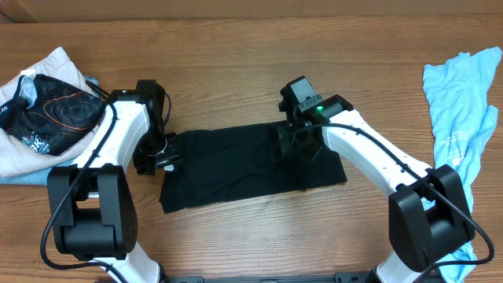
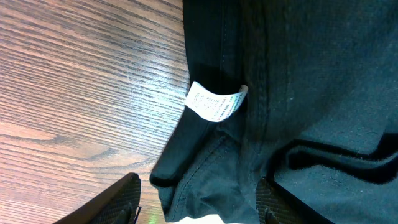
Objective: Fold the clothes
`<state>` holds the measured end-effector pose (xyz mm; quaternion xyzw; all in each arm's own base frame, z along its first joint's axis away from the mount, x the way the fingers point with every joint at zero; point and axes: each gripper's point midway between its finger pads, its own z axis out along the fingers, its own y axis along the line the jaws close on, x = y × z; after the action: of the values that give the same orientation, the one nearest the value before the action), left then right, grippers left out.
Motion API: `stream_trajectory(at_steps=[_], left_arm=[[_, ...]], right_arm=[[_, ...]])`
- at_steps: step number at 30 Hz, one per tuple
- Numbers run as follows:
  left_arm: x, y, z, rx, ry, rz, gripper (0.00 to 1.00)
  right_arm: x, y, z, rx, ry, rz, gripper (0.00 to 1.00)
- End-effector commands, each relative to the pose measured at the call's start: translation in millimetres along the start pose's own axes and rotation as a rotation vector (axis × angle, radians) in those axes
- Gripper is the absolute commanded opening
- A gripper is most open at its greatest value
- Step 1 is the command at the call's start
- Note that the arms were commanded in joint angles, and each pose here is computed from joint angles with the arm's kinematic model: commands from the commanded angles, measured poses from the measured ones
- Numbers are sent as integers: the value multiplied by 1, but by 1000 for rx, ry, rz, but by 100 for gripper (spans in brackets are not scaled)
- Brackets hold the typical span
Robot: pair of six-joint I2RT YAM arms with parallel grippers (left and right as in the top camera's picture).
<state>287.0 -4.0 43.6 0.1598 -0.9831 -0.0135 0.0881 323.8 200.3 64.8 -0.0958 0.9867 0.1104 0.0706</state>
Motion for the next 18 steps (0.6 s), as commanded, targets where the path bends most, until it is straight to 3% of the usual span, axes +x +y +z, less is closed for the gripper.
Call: stream_trajectory(at_steps=[1, 18], left_arm=[[-5, 0, -11, 9, -35, 15, 63], [0, 2, -10, 3, -18, 15, 67]], right_arm=[[-8, -2, -7, 22, -24, -12, 35], [27, -17, -6, 91, 106, 12, 39]])
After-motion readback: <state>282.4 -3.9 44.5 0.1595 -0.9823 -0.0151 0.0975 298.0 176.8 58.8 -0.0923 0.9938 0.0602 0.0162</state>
